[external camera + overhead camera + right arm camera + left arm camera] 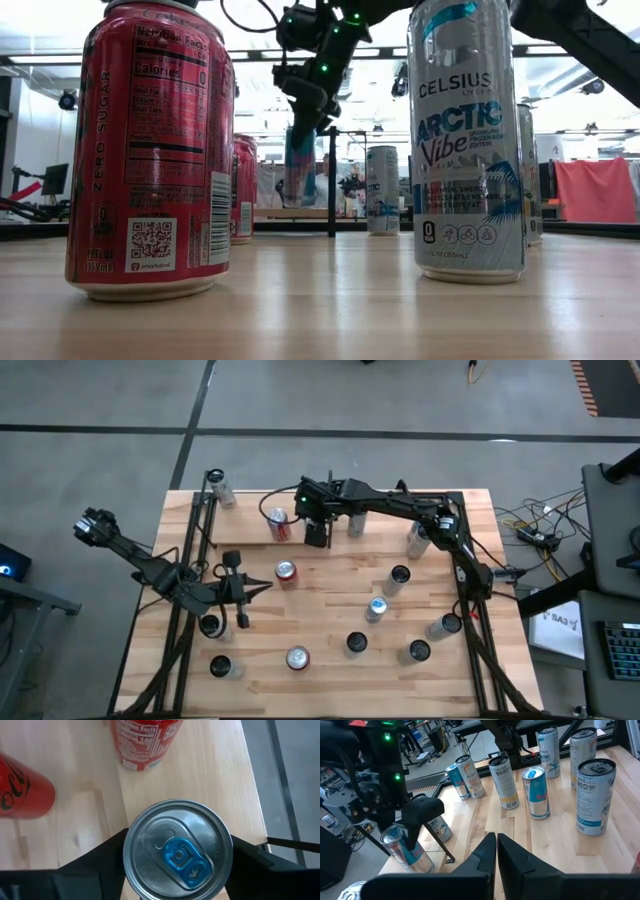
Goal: Place canned beverage on shelf
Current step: Put the bottom left blue and silver soda can on the shelf
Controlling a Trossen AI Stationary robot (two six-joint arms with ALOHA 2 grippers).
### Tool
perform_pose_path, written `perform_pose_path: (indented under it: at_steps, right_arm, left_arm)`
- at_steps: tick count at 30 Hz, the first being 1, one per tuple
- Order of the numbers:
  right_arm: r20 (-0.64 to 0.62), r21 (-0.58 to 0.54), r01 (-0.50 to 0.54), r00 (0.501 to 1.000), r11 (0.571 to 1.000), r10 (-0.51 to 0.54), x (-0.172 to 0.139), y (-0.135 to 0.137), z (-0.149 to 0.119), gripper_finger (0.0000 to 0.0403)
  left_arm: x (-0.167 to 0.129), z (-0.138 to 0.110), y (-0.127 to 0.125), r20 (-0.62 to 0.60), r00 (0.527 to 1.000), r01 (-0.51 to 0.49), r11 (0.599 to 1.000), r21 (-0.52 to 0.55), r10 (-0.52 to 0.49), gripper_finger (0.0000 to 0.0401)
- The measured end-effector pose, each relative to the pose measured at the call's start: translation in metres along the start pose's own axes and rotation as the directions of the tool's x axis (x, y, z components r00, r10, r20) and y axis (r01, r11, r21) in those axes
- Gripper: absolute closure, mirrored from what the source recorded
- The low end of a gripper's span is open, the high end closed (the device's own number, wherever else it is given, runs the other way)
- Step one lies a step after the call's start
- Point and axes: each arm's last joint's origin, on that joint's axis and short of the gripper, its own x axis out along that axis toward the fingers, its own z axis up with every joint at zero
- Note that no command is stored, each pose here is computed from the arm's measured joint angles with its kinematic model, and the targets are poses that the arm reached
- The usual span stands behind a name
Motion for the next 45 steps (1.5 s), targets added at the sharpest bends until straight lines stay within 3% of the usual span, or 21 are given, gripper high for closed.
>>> perform_pose_path:
  at_steps: [8, 17, 27, 33, 39, 42, 45]
  right_arm:
    - [0.004, -0.022, 0.011, 1.0, 1.0, -0.01, 0.0, 0.0, 0.0, 0.0109]
    - [0.036, -0.024, 0.032, 0.999, 0.999, -0.032, -0.008, -0.002, 0.004, 0.0105]
    - [0.151, 0.0, 0.072, 0.986, 0.997, -0.071, -0.041, -0.007, 0.021, 0.0111]
    - [0.2, -0.016, 0.056, 0.979, 0.998, -0.051, -0.064, 0.004, 0.025, 0.0109]
    - [0.199, -0.072, 0.018, 0.98, 0.997, -0.003, -0.082, 0.029, 0.024, 0.013]
    - [0.18, -0.072, -0.001, 0.984, 0.997, 0.014, -0.082, 0.038, 0.022, 0.016]
    - [0.162, -0.05, -0.015, 0.987, 0.999, 0.023, -0.076, 0.045, 0.022, 0.0201]
  left_arm:
    - [0.0, 0.0, 0.0, 0.001, 1.0, 0.0, 1.0, 0.003, 0.0, 0.0401]
    - [0.0, 0.0, 0.0, 0.0, 1.0, 0.0, 1.0, 0.003, 0.0, 0.0401]
    - [0.0, -0.001, 0.0, -0.004, 1.0, 0.0, 1.0, 0.011, 0.0, 0.0401]
    - [0.0, -0.002, 0.0, -0.007, 1.0, 0.0, 1.0, 0.026, 0.0, 0.0401]
    - [-0.003, 0.004, 0.005, 0.014, 1.0, -0.023, 0.982, 0.189, 0.021, 0.0401]
    - [-0.004, 0.006, 0.012, 0.024, 0.999, -0.053, 0.96, 0.276, 0.048, 0.0401]
    - [-0.006, 0.008, 0.024, 0.034, 0.996, -0.09, 0.953, 0.29, 0.084, 0.0401]
